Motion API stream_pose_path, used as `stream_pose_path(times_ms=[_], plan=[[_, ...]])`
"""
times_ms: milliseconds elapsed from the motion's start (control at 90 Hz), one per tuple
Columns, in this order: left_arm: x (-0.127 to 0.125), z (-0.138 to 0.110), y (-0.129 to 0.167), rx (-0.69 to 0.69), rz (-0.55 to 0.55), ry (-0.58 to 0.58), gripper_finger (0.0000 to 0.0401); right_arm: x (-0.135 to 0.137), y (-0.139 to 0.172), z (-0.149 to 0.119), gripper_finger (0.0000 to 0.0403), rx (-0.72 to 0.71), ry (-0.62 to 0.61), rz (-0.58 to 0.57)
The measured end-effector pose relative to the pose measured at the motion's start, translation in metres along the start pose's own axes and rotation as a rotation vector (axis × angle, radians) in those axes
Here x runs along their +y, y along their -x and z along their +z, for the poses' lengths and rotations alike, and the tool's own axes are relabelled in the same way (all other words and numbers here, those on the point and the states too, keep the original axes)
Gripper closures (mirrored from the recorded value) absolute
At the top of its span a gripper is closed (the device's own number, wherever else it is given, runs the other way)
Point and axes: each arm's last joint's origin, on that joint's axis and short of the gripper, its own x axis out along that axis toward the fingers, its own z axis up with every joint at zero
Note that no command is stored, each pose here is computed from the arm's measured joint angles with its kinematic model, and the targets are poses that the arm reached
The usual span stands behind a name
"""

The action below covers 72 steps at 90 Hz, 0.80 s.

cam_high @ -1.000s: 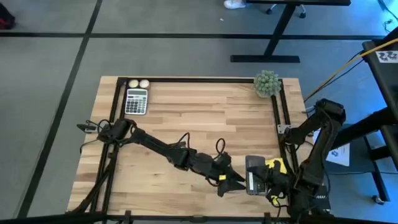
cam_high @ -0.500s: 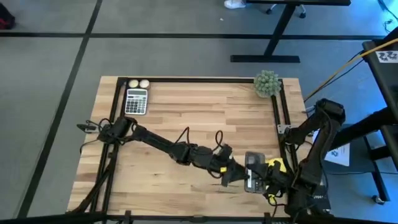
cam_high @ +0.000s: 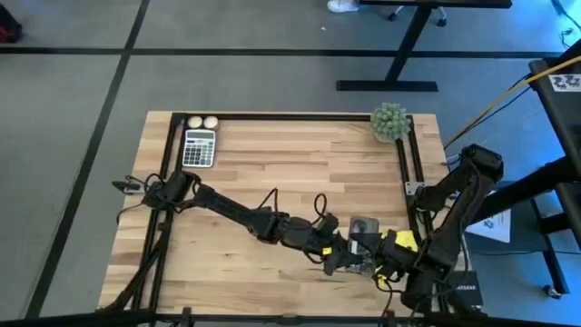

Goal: Apply microfiber cloth
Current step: Spray the back screen of the black cellphone using the spray bottle

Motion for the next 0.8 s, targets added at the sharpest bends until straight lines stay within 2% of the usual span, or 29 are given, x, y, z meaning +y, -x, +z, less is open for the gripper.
stream_pose_path(times_ms=[256, 489, 578, 800], plan=[[0.0, 0.0, 0.0, 0.012, -0.023, -0.014, 0.0349, -0.002, 0.0, 0.0, 0.0346, 0.023, 0.036, -0.046], [-0.004, 0.001, 0.0, -0.02, -0.041, -0.079, 0.0361, -0.003, 0.022, 0.008, 0.0284, -0.027, -0.05, -0.118], [-0.007, 0.0, 0.001, -0.029, -0.041, -0.122, 0.0373, -0.005, 0.036, 0.014, 0.0254, -0.074, -0.166, -0.125], [-0.024, 0.004, 0.009, -0.045, -0.012, -0.199, 0.0373, -0.009, 0.057, 0.022, 0.0191, -0.143, -0.324, -0.121]])
